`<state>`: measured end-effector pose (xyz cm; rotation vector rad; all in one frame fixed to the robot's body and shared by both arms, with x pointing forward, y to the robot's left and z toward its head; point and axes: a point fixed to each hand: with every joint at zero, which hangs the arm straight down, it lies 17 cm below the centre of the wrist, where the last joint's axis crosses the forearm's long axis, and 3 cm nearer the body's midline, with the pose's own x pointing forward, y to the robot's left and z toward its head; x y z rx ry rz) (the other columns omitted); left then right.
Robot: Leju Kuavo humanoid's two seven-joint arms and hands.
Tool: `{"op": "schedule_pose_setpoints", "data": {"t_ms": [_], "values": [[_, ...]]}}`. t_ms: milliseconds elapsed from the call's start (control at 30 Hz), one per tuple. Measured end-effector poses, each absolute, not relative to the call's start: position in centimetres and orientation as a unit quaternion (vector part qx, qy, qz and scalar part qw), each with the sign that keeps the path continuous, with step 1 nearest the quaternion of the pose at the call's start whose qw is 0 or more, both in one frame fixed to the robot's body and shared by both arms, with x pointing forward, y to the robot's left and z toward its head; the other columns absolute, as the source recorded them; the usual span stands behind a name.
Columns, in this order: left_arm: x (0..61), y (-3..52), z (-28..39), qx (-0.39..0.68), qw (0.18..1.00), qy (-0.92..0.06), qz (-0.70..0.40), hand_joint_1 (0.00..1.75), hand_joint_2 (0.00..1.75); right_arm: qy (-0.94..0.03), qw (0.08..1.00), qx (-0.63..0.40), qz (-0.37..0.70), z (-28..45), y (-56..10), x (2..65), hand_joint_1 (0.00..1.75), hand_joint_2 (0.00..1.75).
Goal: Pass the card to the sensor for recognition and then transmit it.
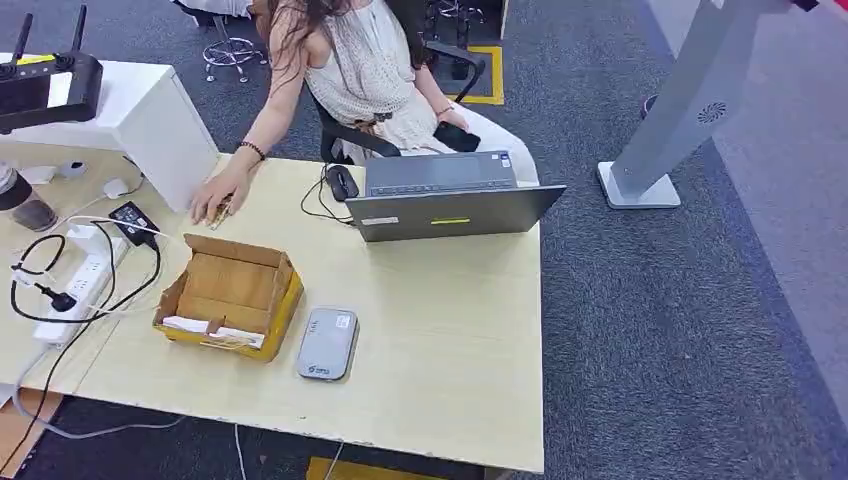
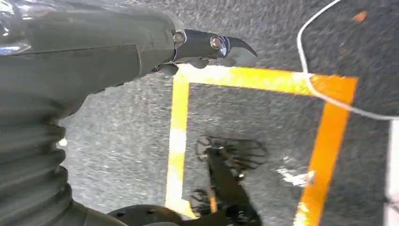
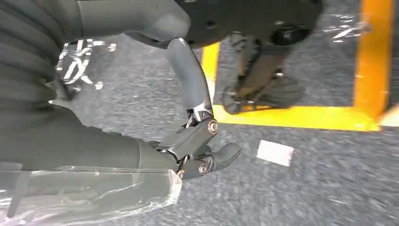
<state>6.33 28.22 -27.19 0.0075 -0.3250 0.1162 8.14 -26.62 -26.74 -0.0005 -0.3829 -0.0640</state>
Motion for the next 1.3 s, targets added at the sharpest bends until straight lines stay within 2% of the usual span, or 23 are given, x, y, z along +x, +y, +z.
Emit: {"op": "schedule_pose_setpoints", "data": {"t_ms": [400,733,1300], "values": [[10.0,31.7,-26.0,0.017,0.962,-0.234,0.143,0.0,1.75,-0.266,0.96,-0.003,-0.084,-25.4,-26.9,12.1,0.0,1.75],[14.4,33.6,-23.5,0.015,0.919,-0.333,0.212,0.0,1.75,-0.332,0.933,-0.007,-0.139,-23.7,-26.8,15.1,0.0,1.75],[23.9,35.3,-12.5,-0.012,0.785,-0.566,0.252,0.0,1.75,-0.398,0.892,-0.03,-0.214,-21.7,-28.1,17.3,0.0,1.75]]}}
